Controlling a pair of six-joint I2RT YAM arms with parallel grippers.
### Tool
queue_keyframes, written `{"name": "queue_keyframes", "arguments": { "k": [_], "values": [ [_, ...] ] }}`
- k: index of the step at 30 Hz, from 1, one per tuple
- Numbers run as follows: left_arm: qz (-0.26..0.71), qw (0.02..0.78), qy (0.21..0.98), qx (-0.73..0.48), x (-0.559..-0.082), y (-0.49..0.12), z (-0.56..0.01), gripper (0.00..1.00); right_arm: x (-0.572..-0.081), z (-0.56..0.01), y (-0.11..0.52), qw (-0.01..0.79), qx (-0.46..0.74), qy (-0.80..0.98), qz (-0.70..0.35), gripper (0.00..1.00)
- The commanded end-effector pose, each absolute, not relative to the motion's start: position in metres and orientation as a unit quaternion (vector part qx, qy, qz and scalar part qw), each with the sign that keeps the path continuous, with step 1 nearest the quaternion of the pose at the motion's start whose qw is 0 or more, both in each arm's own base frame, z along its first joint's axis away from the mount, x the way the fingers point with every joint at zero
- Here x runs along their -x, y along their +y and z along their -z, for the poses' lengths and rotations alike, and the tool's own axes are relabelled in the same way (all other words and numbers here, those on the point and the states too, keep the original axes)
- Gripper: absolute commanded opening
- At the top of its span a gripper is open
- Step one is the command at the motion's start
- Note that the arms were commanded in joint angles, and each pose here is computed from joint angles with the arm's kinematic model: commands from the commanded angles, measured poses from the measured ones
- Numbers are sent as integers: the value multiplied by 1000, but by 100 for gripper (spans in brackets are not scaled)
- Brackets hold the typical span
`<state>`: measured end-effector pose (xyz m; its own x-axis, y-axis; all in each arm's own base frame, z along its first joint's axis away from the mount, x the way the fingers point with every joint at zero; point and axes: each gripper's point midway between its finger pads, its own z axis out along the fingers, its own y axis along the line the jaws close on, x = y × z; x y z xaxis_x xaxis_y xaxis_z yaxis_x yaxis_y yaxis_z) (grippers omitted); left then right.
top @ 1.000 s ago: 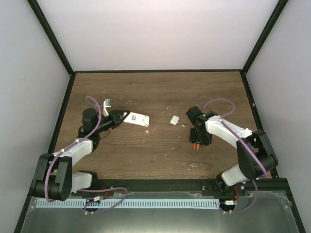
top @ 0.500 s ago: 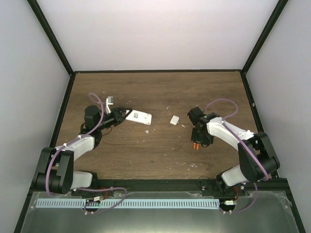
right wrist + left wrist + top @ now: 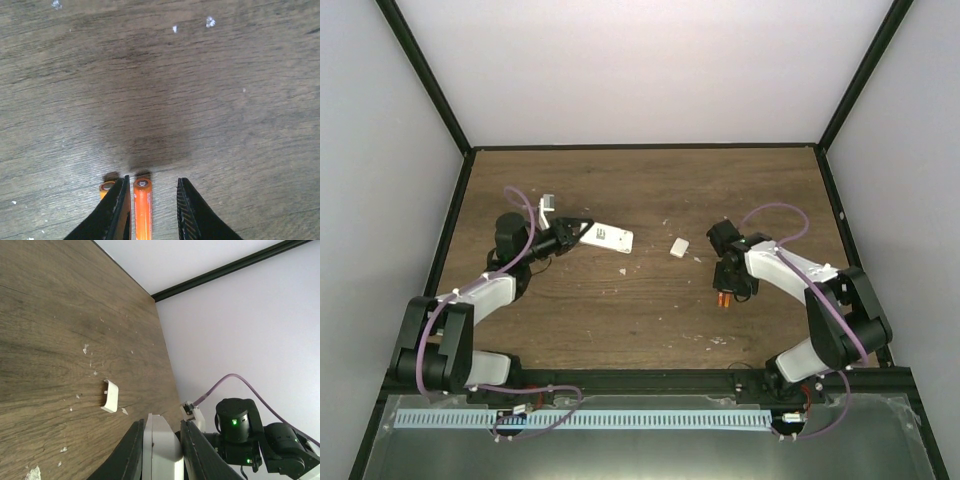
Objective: Load the batteries into the remote control
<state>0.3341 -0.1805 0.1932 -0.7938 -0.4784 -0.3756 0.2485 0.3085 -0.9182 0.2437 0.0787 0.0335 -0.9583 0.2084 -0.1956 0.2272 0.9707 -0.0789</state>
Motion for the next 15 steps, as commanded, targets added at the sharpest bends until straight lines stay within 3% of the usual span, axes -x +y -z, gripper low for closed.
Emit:
{"name": "queue_keyframes", "arguments": {
  "k": [1,15],
  "values": [
    [591,329,735,51,-338,-185,-209,0,-246,-29,78,96,-109,988,48,19],
    [594,320,735,68,-335,-183,-199,0,-224,-2,75,61,-104,992,45,12]
  ]
}}
